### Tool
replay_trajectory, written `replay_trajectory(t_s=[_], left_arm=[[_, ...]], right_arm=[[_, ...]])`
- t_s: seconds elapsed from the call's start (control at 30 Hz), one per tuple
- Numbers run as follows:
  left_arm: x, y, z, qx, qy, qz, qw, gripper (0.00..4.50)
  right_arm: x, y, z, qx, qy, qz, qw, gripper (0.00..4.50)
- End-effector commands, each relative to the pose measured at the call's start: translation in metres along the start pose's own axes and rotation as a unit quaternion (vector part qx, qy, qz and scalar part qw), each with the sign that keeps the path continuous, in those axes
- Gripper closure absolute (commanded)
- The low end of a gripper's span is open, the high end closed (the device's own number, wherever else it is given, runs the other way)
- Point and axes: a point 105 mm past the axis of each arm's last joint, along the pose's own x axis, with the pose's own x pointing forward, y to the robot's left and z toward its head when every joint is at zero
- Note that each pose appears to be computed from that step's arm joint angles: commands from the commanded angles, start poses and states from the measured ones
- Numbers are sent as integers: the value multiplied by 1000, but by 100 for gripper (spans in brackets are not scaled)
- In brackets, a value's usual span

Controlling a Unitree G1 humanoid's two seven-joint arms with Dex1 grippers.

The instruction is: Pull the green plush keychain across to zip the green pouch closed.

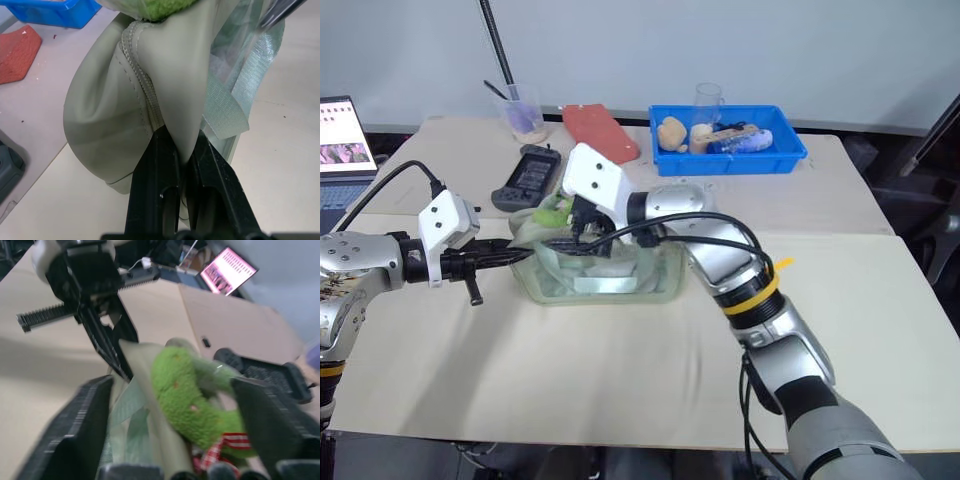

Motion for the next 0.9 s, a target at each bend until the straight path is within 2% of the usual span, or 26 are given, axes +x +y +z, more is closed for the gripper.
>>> replay_trajectory(t_s=[0.03, 0.27, 0.3, 0.6, 0.9], left_arm=[[-2, 1, 5, 14, -1, 2, 1000, 450], [-2, 1, 4, 15, -1, 4, 1000, 450], [-2, 2, 5, 15, -1, 4, 1000, 450], [0, 4, 3, 18, 1, 3, 1000, 450], [2, 6, 2, 22, 3, 4, 1000, 450]], right_arm=[[-2, -4, 22, -32, -27, 2, 999, 190], [-5, -2, 24, -8, -41, 10, 999, 433], [-7, -3, 27, 3, -48, 9, 999, 446], [-26, -29, 32, 108, -78, -47, 990, 446], [-29, -29, 27, 116, -73, -56, 989, 446]])
